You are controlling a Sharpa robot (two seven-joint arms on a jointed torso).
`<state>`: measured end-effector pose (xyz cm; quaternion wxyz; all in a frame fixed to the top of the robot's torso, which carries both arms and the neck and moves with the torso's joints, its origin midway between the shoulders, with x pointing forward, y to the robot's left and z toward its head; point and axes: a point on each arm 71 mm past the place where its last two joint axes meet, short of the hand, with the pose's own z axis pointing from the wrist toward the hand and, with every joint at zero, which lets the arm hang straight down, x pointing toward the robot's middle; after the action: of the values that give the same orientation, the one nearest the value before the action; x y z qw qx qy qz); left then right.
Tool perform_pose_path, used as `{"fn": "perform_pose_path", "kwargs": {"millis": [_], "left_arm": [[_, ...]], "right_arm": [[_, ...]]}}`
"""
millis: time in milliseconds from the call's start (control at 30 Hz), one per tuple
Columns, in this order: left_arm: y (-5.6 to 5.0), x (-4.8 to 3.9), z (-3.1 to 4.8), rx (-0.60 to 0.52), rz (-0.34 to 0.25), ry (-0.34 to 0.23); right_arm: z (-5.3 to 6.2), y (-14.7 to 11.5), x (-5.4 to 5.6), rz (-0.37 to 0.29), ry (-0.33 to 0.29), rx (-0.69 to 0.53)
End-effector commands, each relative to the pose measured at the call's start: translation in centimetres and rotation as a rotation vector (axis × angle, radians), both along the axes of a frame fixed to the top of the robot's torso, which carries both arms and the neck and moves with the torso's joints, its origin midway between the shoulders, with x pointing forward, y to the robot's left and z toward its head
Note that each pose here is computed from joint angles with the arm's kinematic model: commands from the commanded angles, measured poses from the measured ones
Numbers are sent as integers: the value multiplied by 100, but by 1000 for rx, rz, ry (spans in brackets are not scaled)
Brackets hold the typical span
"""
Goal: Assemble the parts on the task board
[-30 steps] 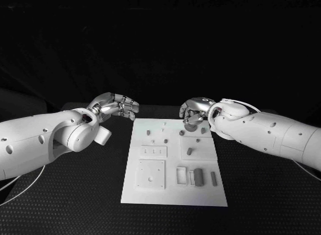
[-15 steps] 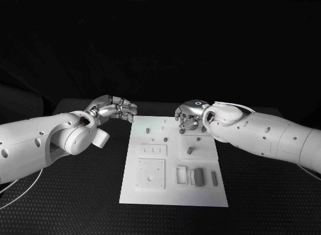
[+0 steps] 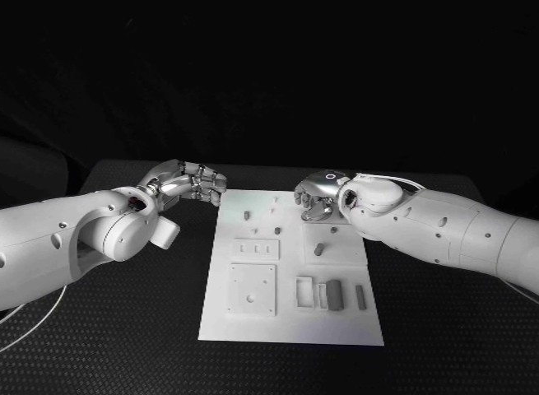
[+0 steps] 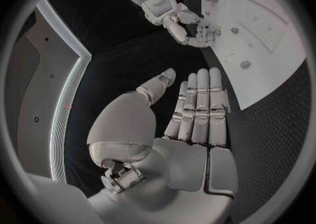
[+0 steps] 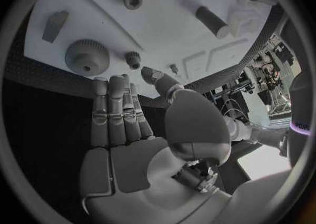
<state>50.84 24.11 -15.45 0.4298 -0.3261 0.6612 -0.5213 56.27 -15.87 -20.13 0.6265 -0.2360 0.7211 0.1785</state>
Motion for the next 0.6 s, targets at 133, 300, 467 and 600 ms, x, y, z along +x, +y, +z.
{"fn": "perform_pose_path", "kwargs": {"millis": [133, 300, 467, 600], "left_arm": [[-14, -2, 9, -10, -13, 4], [-20, 0, 8, -10, -16, 5], [-20, -7, 10, -10, -17, 5], [-11, -8, 14, -10, -15, 5]], "right_arm": [[-52, -16, -1, -4, 5, -48], [-72, -17, -5, -6, 13, -54], [-88, -36, 3, -10, 18, -59], [-107, -44, 0, -12, 23, -60]]}}
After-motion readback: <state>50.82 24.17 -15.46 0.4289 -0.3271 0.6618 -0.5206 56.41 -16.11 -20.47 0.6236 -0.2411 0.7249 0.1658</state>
